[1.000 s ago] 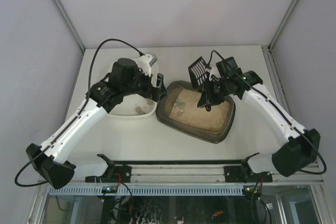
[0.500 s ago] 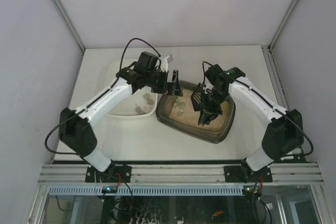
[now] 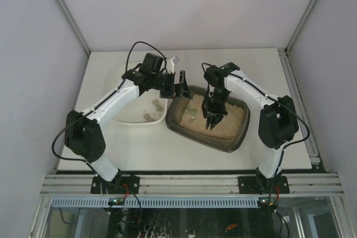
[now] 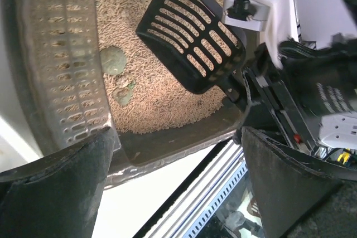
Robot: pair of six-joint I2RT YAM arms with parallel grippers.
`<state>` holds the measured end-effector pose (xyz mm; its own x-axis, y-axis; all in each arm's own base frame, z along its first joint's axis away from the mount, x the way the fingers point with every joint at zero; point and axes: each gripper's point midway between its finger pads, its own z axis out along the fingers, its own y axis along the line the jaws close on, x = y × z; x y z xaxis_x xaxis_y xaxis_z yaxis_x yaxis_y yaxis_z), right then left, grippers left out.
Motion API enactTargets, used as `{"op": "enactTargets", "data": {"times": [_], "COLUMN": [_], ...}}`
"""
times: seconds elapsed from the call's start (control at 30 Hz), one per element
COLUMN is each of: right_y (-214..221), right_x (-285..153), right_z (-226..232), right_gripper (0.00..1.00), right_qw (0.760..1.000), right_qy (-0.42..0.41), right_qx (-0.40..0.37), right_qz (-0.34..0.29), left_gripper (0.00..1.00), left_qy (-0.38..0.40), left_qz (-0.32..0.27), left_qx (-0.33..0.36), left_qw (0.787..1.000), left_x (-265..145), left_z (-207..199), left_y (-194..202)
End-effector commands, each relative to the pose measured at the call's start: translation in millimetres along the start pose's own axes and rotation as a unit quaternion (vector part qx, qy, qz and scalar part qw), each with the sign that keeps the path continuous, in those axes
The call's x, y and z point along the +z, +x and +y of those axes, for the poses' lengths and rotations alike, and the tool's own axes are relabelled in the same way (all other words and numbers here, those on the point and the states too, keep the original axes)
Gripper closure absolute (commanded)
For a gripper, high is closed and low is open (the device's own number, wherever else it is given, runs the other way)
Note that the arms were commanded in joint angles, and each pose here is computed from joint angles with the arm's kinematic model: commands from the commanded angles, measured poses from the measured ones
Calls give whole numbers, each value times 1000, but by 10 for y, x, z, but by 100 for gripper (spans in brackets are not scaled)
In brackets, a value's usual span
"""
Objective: Clean the litter box
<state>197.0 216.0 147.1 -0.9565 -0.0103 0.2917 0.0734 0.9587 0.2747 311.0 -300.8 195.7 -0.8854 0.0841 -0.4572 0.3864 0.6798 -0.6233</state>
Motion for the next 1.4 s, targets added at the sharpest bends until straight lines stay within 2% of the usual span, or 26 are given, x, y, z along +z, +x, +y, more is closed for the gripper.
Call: {"op": "enactTargets", "data": {"times": [0.0, 0.3, 0.53, 0.7, 0.87, 0.97, 1.2, 1.37], "right_y": [84, 87, 130, 5, -137, -134, -220, -304], "right_x": [49, 184, 345, 385, 459, 575, 777, 783], "right_z": [-74, 33, 195, 275, 424, 492, 582, 559], "right_gripper": [100, 100, 100, 100, 100, 100, 100, 100], "right_qw": [999, 999, 997, 997, 997, 993, 983, 971], "right_qy": [29, 18, 1, -7, -49, -88, -169, -232], "right_qx": [9, 2, -8, -15, -19, -18, -17, -4], "right_qz": [15, 43, 79, 72, 57, 73, 72, 47], "left_gripper": [0, 0, 0, 0, 0, 0, 0, 0], "left_qy": [17, 6, -4, -16, -48, -68, -91, -100], "left_qz": [-53, -52, -78, -107, -140, -143, -144, -148], "left_qx": [2, -10, -5, 5, 23, 27, -8, -23], "left_qw": [998, 999, 997, 994, 989, 987, 985, 984], "left_x": [-371, -474, -689, -975, -1323, -1473, -1613, -1646], "left_z": [-14, 191, 264, 334, 461, 542, 768, 864], "left_y": [-137, 69, 73, 71, 120, 222, 345, 372]}}
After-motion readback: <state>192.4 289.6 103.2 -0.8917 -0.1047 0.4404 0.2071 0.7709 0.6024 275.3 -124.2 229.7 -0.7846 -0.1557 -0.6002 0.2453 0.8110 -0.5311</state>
